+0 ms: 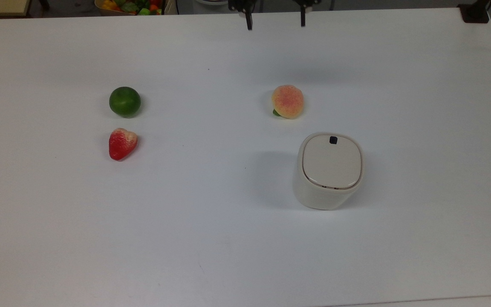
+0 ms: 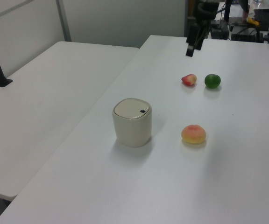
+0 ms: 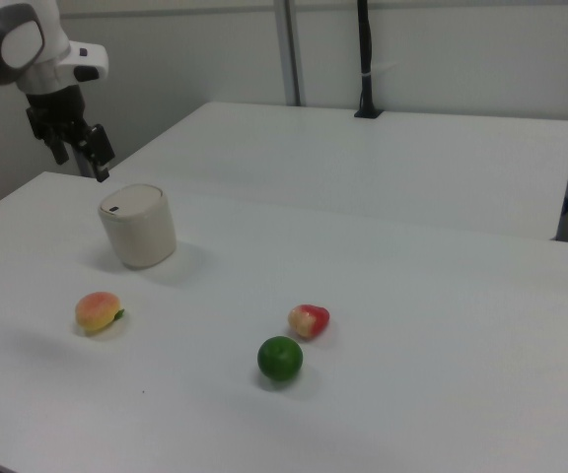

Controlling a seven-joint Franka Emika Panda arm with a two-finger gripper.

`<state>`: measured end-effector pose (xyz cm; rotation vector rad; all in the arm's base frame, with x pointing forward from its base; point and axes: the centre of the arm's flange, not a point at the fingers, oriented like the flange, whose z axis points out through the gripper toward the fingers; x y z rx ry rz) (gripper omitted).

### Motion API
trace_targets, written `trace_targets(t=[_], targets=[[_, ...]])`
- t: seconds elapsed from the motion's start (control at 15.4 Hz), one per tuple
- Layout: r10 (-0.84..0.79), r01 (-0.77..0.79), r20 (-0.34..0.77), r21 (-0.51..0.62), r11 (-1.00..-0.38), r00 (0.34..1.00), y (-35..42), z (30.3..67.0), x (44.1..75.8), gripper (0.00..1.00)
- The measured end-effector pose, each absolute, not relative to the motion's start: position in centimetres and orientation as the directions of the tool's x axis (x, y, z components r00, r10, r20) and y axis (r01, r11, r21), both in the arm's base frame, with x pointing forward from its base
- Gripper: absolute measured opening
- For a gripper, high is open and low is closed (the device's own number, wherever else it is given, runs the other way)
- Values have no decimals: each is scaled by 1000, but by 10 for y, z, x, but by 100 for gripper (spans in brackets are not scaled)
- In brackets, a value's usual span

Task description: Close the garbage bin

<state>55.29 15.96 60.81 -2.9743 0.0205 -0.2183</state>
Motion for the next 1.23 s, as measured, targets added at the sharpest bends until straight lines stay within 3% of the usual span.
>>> trace_targets(t=[0.58,1.23], targets=[[-158,-152,43,-126,-980,987,58,636,527,100],[-1,6,78,-90,-996,997,30,626,540,100]])
